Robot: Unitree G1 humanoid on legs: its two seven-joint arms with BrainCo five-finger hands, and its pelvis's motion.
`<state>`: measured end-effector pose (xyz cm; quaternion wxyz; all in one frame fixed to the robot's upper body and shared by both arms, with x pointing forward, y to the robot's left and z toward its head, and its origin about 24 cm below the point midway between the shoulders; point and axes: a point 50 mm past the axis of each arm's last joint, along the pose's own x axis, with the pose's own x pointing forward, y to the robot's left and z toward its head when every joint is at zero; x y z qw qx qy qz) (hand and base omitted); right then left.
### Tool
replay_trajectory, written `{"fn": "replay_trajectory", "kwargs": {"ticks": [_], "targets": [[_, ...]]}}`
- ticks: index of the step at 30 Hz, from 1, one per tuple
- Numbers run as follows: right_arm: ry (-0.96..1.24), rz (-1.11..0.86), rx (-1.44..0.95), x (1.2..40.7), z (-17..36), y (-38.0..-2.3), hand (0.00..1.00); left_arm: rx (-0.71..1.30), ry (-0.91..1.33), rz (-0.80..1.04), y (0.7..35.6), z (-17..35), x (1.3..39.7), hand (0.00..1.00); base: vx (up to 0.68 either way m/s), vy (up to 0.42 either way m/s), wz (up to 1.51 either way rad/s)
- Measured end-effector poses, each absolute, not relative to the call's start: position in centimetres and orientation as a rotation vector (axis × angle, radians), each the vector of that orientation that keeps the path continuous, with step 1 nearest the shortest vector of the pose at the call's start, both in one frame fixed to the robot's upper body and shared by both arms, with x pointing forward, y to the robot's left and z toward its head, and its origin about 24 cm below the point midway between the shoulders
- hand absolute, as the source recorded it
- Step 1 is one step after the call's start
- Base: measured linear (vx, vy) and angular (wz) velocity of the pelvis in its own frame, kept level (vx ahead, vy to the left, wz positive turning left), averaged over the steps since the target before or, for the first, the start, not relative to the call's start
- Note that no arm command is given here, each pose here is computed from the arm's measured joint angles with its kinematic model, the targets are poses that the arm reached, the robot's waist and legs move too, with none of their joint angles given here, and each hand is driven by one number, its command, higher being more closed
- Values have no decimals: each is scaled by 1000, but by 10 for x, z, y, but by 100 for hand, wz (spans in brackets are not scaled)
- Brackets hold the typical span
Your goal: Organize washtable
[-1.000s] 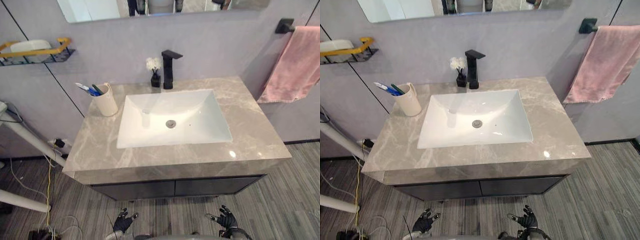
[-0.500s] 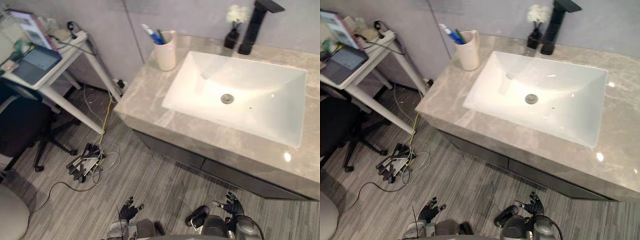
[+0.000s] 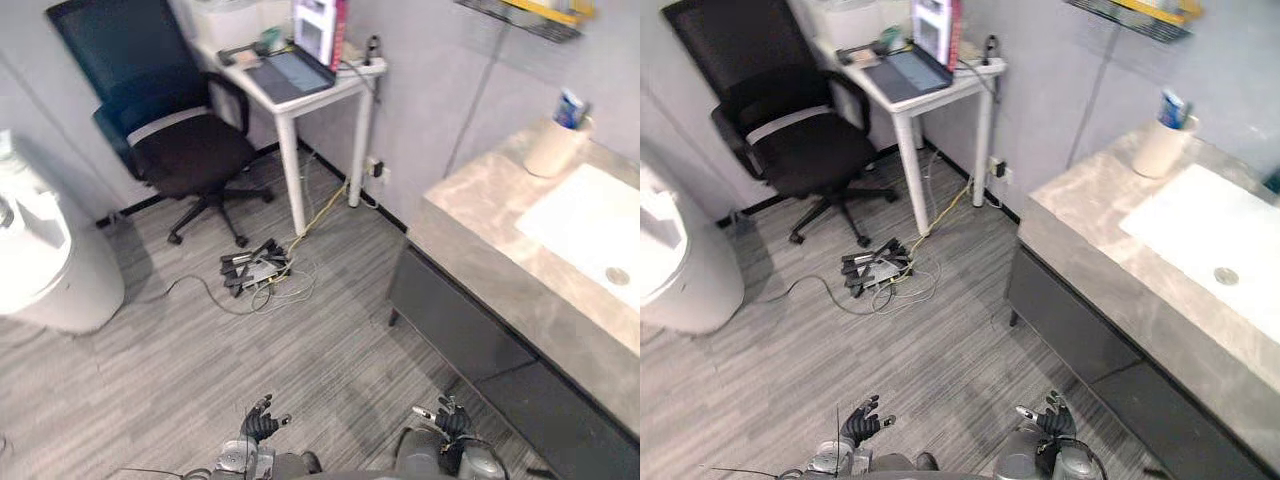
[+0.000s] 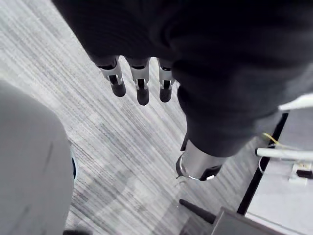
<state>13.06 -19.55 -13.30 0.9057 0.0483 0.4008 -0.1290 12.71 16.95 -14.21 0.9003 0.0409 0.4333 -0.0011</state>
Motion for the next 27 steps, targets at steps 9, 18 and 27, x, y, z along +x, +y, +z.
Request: {"fn": "replay_trajectory", "kwargs": {"ticks": [9, 18, 27], "targets": [[874, -269, 112, 121, -140, -194, 0, 37, 911, 102, 177, -144, 120, 0, 279, -196, 136], [888, -278, 119, 123, -142, -194, 0, 57, 866, 19, 161, -138, 135, 0, 160, -47, 79], [888, -246, 121, 127, -142, -185, 0, 77, 879, 23, 167, -139, 134, 0, -59, 29, 74]]}}
